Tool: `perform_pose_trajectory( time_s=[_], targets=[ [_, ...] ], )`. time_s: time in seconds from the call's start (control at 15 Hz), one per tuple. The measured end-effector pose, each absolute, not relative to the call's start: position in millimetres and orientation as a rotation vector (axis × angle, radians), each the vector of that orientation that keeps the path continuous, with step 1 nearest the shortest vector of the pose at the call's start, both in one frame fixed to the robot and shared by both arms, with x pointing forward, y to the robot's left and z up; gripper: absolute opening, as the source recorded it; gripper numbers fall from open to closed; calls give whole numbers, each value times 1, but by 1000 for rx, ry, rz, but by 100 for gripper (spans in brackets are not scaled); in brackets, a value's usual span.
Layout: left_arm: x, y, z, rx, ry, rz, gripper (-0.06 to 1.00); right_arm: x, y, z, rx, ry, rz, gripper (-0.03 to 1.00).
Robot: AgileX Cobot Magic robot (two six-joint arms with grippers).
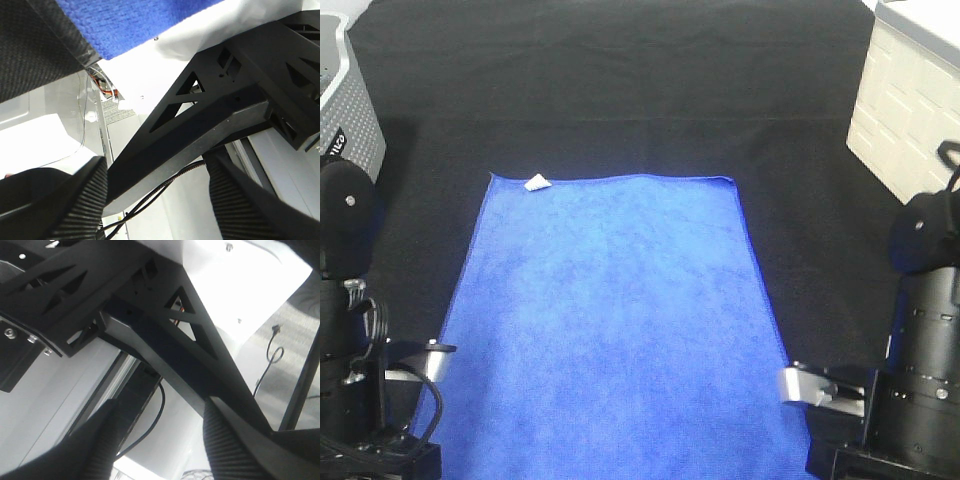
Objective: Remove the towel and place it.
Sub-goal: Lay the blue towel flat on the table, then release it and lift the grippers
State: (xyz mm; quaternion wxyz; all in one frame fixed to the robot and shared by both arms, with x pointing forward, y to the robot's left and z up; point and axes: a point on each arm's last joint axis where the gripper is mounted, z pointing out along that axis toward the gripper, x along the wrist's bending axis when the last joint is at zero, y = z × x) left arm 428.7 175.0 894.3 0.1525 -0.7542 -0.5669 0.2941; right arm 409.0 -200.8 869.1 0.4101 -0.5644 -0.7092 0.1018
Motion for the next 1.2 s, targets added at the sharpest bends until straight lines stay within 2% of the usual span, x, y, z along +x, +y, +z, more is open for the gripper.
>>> perform_pose_trajectory(
  time_s=[0.53, 1.0, 1.2],
  targets=[
    [426, 177, 931, -2304, -1701, 758, 57, 446, -195, 930, -1497, -2036, 27, 51],
    [468, 176, 1010, -2578, -1829, 282, 57, 476, -192, 1013, -1579, -2312, -316, 51],
    [484, 178, 1031, -2623, -1832, 73, 57, 487, -200, 1036, -1735, -2402, -391, 51]
  ],
)
